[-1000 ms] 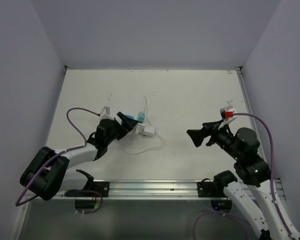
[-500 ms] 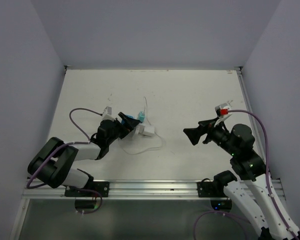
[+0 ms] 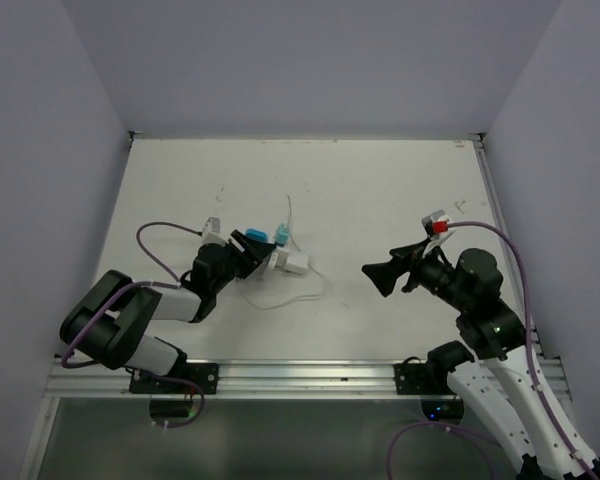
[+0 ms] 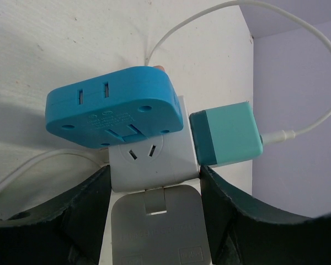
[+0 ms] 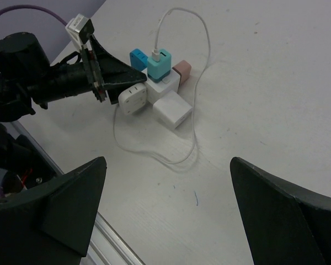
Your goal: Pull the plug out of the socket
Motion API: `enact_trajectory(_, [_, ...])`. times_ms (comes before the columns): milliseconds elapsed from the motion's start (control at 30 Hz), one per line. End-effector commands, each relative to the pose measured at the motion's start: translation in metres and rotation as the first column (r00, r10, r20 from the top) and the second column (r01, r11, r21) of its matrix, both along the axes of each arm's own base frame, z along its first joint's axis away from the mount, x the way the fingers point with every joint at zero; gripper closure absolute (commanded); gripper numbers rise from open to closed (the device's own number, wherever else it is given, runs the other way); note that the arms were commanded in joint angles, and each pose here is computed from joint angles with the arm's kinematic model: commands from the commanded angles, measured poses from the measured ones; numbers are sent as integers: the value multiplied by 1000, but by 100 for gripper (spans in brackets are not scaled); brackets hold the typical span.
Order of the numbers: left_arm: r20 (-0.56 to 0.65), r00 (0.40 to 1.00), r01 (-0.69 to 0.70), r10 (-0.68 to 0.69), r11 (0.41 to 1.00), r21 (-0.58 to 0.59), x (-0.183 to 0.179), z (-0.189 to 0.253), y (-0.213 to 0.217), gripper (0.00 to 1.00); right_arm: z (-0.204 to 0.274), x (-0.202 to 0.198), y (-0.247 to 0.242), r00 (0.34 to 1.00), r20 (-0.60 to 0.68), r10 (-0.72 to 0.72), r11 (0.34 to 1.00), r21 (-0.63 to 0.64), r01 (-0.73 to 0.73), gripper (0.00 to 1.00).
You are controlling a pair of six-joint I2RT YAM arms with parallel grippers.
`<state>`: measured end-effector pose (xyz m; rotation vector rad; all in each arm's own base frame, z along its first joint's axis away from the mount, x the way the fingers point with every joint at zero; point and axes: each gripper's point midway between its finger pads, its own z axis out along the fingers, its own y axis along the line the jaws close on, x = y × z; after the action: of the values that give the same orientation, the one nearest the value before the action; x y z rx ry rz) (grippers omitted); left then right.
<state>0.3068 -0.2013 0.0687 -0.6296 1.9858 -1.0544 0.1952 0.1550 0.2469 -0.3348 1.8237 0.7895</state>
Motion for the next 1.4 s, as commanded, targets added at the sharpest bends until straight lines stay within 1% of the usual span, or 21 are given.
enact_trajectory(0, [61,998,-25,26,999,-20,6,10,6,51,-4,-4,9,998,-6,57,998,12,-57,1])
enact_trajectory(67, [63,998,-17,18,1000,-17,3,10,6,58,-9,-8,14,995,-26,94,995,22,-93,1])
enact_trajectory(100, [68,998,-12,14,1000,-19,2,12,6,60,-13,-9,17,993,-30,114,993,28,-113,1])
enact_trajectory(133, [65,998,-8,9,1000,-19,-1,10,7,69,-15,-10,20,990,-38,135,991,30,-134,1])
enact_trajectory(167, [67,998,-5,6,1000,-20,-2,11,7,71,-18,-11,26,984,-53,172,985,36,-170,1])
enact_trajectory(300, [69,997,27,-26,1000,-9,-9,12,6,86,-37,-1,34,975,-119,186,982,41,-183,1])
enact_trajectory(333, [71,997,38,-37,999,-7,-10,13,5,89,-38,0,38,973,-111,204,979,41,-201,1])
enact_trajectory(400, [63,996,59,-59,998,-2,-13,11,4,92,-42,10,46,972,-88,217,976,42,-214,1])
enact_trajectory(433, [62,996,64,-64,998,3,-13,11,4,97,-42,12,51,969,-86,231,973,41,-228,1])
enact_trajectory(500, [47,995,89,-90,996,11,-16,7,3,99,-45,25,60,970,-93,224,975,30,-222,1])
enact_trajectory(600, [46,992,117,-117,993,9,-19,5,3,100,-51,30,79,961,-112,252,967,1,-254,1])
enact_trajectory(667, [59,990,125,-125,992,0,-19,8,3,100,-67,37,94,954,-176,245,967,-21,-252,1])
enact_trajectory(700, [59,989,137,-136,991,-8,-21,8,1,100,-66,42,99,951,-202,234,970,-17,-242,1])
enact_trajectory(733, [57,989,139,-137,990,-19,-22,8,1,100,-83,43,107,931,-291,220,973,-1,-230,1])
enact_trajectory(833, [68,987,152,-149,987,-48,-24,11,0,100,-89,41,126,905,-355,236,972,68,-227,1])
enact_trajectory(867, [72,985,159,-155,986,-52,-25,12,-1,100,-87,46,130,916,-331,228,974,89,-210,1])
enact_trajectory(933, [77,985,159,-154,985,-62,-26,13,0,100,-94,44,133,917,-338,211,977,101,-188,1])
enact_trajectory(1133, [122,983,149,-137,984,-95,-25,27,1,100,-88,49,135,935,-318,157,987,90,-135,1])
enact_trajectory(1233, [134,983,139,-125,985,-100,-24,31,3,100,-83,55,134,949,-307,67,995,88,-41,1])
enact_trajectory(1300, [133,982,145,-131,984,-100,-25,30,2,100,-82,59,136,957,-288,37,997,79,-15,1])
enact_trajectory(1367, [135,982,150,-136,984,-100,-26,30,2,100,-83,55,143,957,-285,53,997,64,-37,2])
